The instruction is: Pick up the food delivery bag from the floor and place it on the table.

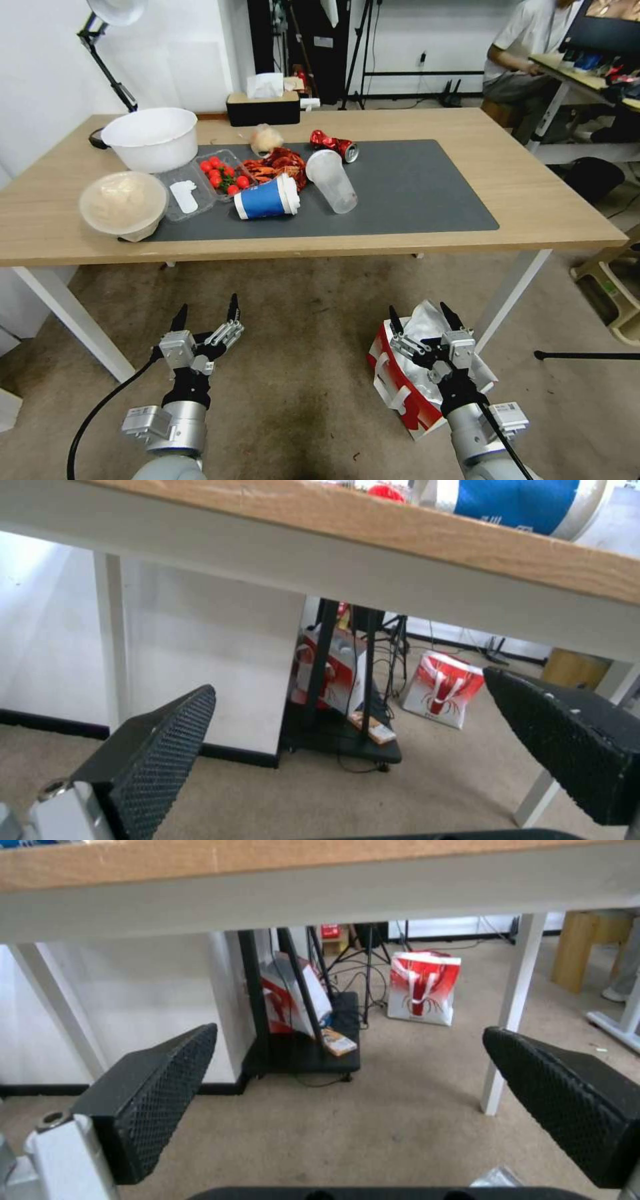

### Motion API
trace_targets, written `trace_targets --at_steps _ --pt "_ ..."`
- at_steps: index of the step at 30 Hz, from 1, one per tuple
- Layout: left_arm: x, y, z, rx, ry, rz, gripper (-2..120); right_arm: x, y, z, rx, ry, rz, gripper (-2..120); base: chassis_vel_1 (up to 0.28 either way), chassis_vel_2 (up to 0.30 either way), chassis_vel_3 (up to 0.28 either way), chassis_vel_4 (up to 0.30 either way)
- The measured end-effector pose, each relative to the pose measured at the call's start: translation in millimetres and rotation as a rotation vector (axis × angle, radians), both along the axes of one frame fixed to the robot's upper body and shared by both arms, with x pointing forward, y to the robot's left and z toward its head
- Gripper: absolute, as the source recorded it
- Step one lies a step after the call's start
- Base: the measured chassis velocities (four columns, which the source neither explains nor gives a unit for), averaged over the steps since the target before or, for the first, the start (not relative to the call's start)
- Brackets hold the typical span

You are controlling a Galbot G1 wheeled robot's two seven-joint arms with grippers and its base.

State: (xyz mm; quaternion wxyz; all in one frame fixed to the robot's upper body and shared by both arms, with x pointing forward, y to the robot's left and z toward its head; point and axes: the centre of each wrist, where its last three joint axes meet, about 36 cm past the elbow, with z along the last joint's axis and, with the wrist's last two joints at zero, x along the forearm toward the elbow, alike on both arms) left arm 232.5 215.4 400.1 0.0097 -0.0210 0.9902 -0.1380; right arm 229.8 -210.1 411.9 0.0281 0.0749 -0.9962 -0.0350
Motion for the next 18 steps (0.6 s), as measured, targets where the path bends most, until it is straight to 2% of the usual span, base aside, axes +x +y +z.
trace_targets --at_steps 18 --pt "0.4 -0.1 -2.0 -0.002 0.005 0.003 100 0.8 -0.4 -2.4 -0.003 0.007 0.001 100 0.000 0.000 0.000 0.000"
